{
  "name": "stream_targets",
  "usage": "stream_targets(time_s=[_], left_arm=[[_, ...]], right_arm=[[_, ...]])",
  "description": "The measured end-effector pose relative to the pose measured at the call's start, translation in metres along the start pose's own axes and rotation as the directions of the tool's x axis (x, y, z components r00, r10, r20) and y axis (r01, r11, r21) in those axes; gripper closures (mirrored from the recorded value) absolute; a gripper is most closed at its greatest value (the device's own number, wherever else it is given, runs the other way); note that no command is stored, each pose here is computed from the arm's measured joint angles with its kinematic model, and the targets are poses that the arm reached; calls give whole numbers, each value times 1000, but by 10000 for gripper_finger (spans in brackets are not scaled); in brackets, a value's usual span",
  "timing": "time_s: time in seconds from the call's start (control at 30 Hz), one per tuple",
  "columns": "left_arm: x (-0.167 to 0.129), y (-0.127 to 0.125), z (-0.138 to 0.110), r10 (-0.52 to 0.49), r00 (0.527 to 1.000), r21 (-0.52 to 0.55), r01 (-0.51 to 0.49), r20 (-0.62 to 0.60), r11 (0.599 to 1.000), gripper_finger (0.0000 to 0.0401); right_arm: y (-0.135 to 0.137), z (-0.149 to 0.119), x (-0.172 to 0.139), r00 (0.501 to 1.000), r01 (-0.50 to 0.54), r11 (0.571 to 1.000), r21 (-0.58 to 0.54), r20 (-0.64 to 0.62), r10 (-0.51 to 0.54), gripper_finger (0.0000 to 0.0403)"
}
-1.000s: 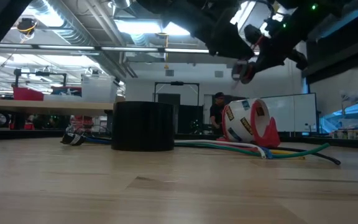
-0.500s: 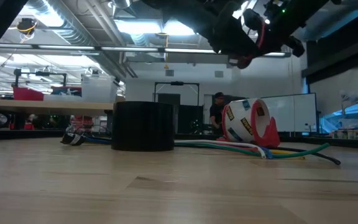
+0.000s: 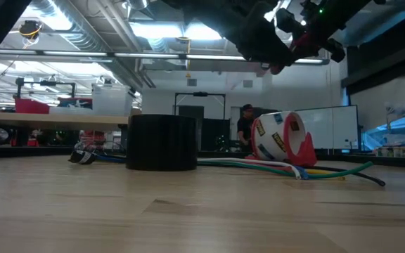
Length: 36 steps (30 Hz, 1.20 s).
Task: Coil cords
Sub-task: Coil the red wire on the black spool
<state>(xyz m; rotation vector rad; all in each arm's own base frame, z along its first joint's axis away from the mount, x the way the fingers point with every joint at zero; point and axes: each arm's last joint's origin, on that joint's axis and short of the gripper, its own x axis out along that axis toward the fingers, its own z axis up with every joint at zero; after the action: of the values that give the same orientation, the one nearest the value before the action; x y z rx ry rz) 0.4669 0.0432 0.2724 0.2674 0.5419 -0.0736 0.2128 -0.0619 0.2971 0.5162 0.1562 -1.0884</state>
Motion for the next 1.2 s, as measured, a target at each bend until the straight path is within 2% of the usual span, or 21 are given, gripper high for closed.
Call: stream_targets(time_s=[0.07, 0.17, 0.3, 0.4, 0.57, 0.7, 0.77, 1.0, 1.2], left_arm=[[0, 0, -1, 9, 1000, -7, -9, -16, 1000, 262], [-1, -2, -11, 23, 992, -33, -27, -124, 999, 262], [-4, -2, -28, 86, 943, -75, -116, -322, 990, 262], [-6, 2, -36, 124, 916, -116, -180, -381, 977, 262], [1, 12, -49, 164, 928, -183, -235, -335, 955, 262], [8, 13, -67, 142, 938, -210, -215, -315, 954, 262], [9, 15, -77, 122, 939, -255, -210, -322, 944, 262], [14, 19, -109, 5, 967, -401, -110, -254, 909, 262], [14, 26, -123, -29, 980, -463, -68, -198, 884, 262]], right_arm=[[0, 0, 0, 1000, 0, 1000, 0, 0, 0, 399], [0, 0, 0, 1000, 1, 1000, -4, -3, -1, 400], [-2, 2, -2, 1000, -3, 1000, 0, 2, 3, 399], [-3, 3, -5, 1000, -7, 1000, 4, 6, 7, 399], [-6, 8, -11, 1000, -26, 999, 22, 14, 26, 398], [-11, 11, -18, 998, -65, 998, 23, -22, 66, 399], [-15, 12, -23, 993, -98, 995, 26, -57, 99, 400], [-27, 13, -40, 951, -214, 972, 93, -207, 229, 399], [-41, 11, -53, 916, -220, 967, 132, -313, 251, 398]])
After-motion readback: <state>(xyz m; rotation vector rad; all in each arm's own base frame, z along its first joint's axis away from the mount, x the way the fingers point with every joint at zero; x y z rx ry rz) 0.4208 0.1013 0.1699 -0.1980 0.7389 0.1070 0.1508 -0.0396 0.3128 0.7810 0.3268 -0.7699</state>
